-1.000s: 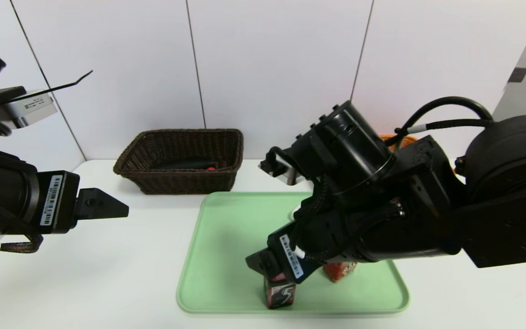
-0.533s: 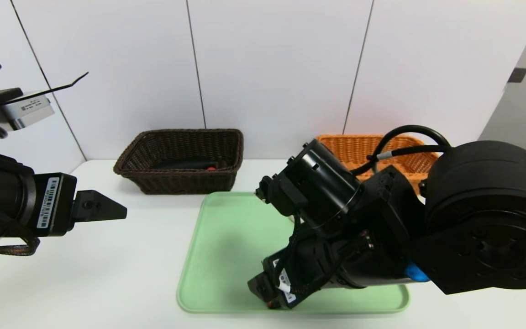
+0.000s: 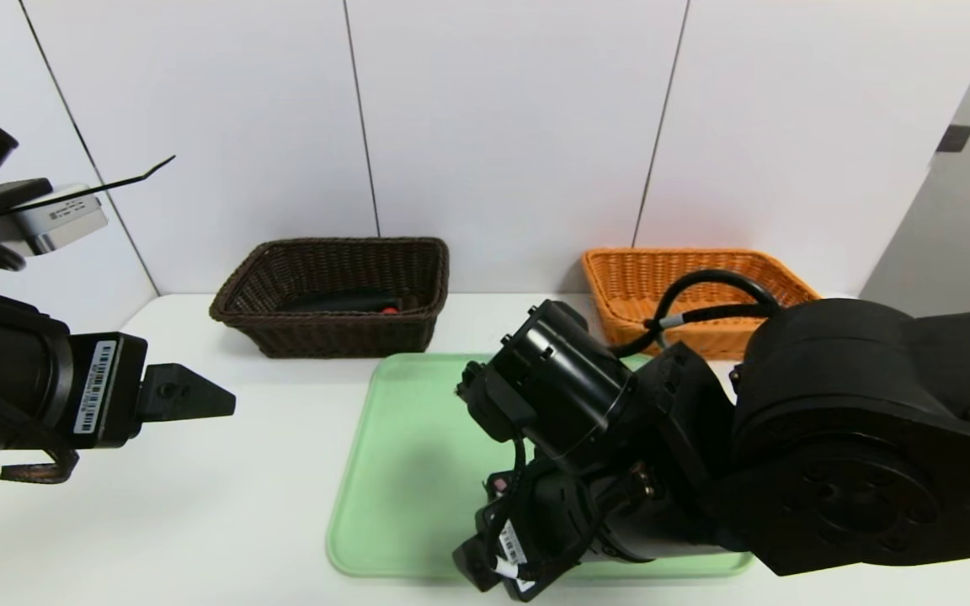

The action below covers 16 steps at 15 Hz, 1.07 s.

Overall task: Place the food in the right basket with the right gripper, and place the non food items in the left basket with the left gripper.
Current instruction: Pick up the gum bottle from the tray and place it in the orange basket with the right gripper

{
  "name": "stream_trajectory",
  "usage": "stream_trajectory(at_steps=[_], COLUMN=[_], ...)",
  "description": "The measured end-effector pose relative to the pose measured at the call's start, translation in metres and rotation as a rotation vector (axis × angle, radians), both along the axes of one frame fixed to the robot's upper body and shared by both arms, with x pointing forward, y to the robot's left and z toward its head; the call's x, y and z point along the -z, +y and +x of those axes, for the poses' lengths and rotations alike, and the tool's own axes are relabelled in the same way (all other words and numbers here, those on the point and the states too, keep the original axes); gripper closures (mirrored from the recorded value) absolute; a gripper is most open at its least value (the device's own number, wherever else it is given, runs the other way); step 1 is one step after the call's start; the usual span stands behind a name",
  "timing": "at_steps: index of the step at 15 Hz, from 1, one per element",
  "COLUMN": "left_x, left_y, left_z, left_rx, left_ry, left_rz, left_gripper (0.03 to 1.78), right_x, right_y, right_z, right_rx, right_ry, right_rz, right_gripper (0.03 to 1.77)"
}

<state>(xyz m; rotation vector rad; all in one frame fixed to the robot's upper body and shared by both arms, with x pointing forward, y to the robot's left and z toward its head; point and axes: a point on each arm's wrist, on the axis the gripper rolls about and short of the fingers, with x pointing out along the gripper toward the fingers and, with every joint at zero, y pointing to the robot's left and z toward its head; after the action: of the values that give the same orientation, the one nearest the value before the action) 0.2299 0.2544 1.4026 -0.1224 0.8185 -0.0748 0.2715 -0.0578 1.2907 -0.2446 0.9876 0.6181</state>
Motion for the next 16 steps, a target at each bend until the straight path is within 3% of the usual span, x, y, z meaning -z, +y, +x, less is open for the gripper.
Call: stream_trajectory(at_steps=[4,7,11,16], left_x=[0.0012,0.0016,0.0025,0.0038], left_y=[0.0000,-0.0001,-0.0002,0.0000], left_z=[-0.0001,0.0000,0.0001,-0.0001], left_rx=[0.000,0.000,0.000,-0.001], left_ry=[0.004,0.006,0.009,0.013], left_rz=[0.002,0.002,0.003,0.006], left_gripper=[0.12,0.12,0.12,0.12], right_x=[0.0066,0.0082,0.0087,0.0079], right_y=[0.0043,0.0052,0.0059,0.0069], right_z=[0.0006,0.0010,0.0005,0.0002], right_rx=[0.007,0.008,0.004,0.005], right_ry=[-0.011,-0.013,-0.013,-0.021], right_rz=[-0.029,-0.035,-0.036,-0.029], right_gripper=[0.11,0.63,1.04,1.10])
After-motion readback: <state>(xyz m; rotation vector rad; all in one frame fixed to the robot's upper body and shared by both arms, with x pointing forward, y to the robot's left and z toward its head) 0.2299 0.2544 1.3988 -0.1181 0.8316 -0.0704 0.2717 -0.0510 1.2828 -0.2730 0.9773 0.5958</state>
